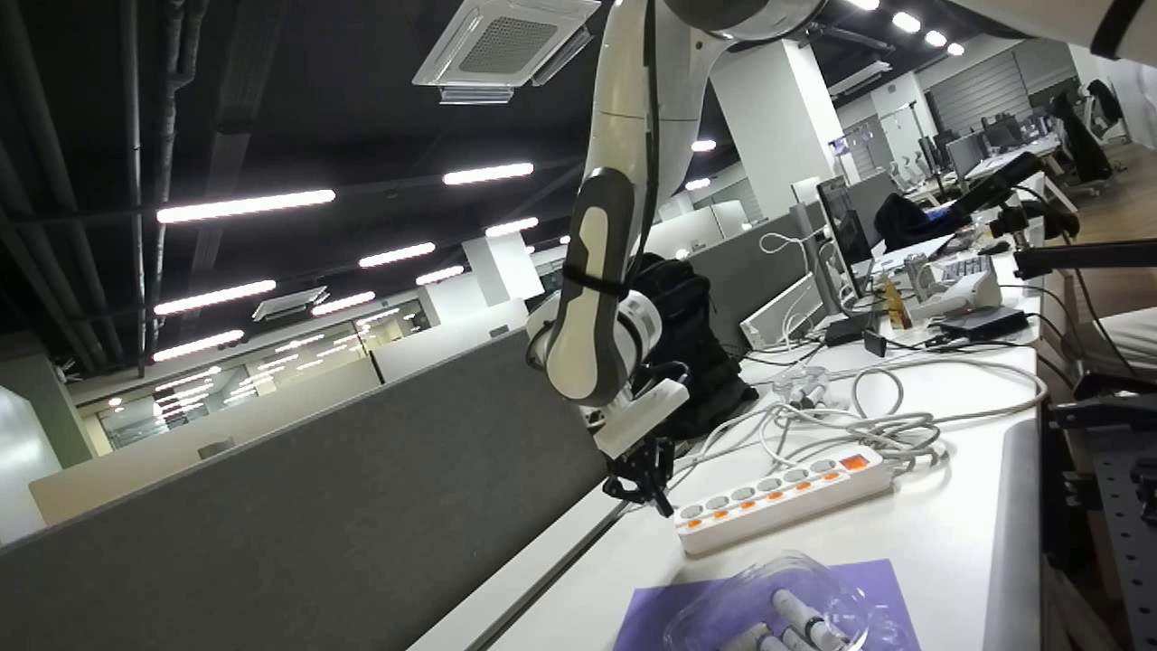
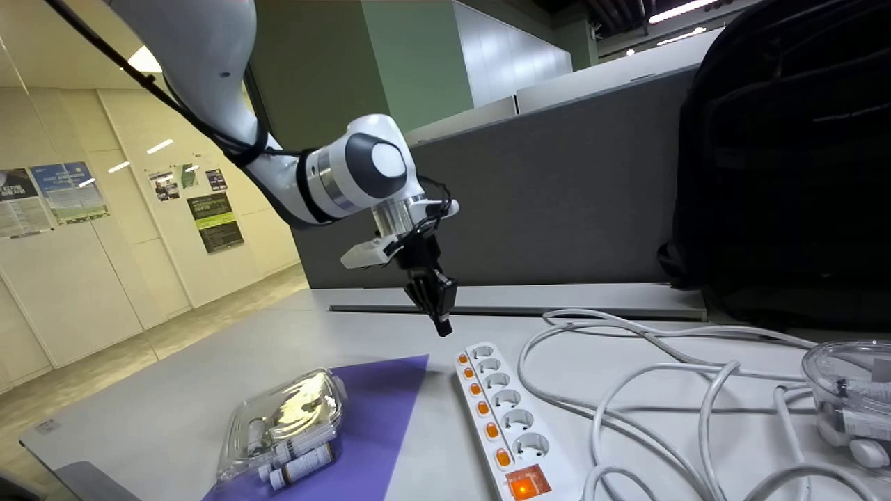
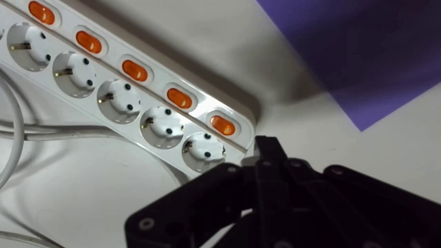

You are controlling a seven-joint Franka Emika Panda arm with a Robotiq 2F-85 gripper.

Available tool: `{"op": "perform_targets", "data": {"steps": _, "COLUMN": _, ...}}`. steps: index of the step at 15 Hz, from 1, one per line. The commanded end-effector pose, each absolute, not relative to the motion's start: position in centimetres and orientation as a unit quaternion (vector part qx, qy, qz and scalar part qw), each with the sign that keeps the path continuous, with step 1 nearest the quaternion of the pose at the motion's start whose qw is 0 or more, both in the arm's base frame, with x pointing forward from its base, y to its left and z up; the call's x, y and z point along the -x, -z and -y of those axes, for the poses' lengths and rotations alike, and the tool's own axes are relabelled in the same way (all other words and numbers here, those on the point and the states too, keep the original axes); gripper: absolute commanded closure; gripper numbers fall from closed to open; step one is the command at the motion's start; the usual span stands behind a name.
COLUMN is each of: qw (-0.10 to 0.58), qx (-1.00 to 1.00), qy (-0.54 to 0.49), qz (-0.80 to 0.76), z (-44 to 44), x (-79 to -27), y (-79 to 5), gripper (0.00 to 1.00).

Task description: Turn on the last switch to the left

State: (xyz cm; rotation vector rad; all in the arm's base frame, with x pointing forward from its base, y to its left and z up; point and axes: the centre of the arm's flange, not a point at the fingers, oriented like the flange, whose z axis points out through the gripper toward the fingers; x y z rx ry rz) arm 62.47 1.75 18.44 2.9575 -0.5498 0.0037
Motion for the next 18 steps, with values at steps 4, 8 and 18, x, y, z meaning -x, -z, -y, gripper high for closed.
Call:
{"op": "perform_targets", "data": {"steps": 4, "qw": 0.064, "qx": -0.98, "qy": -0.009, "qz": 0.188, "z": -1.4, "x": -61.9, "y": -18.3, "gripper": 1.0}}
{"op": "perform_targets", "data": {"steps": 8, "qw": 0.054, "qx": -0.977, "qy": -0.024, "qz": 0.204, "z": -0.4, "x": -61.6, "y": -17.0, "gripper": 1.0}}
{"op": "perform_targets", "data": {"steps": 18, "qw": 0.027, "qx": -0.969, "qy": -0.032, "qz": 0.242, "z": 0.7, "x": -60.7, "y": -15.2, "gripper": 1.0}}
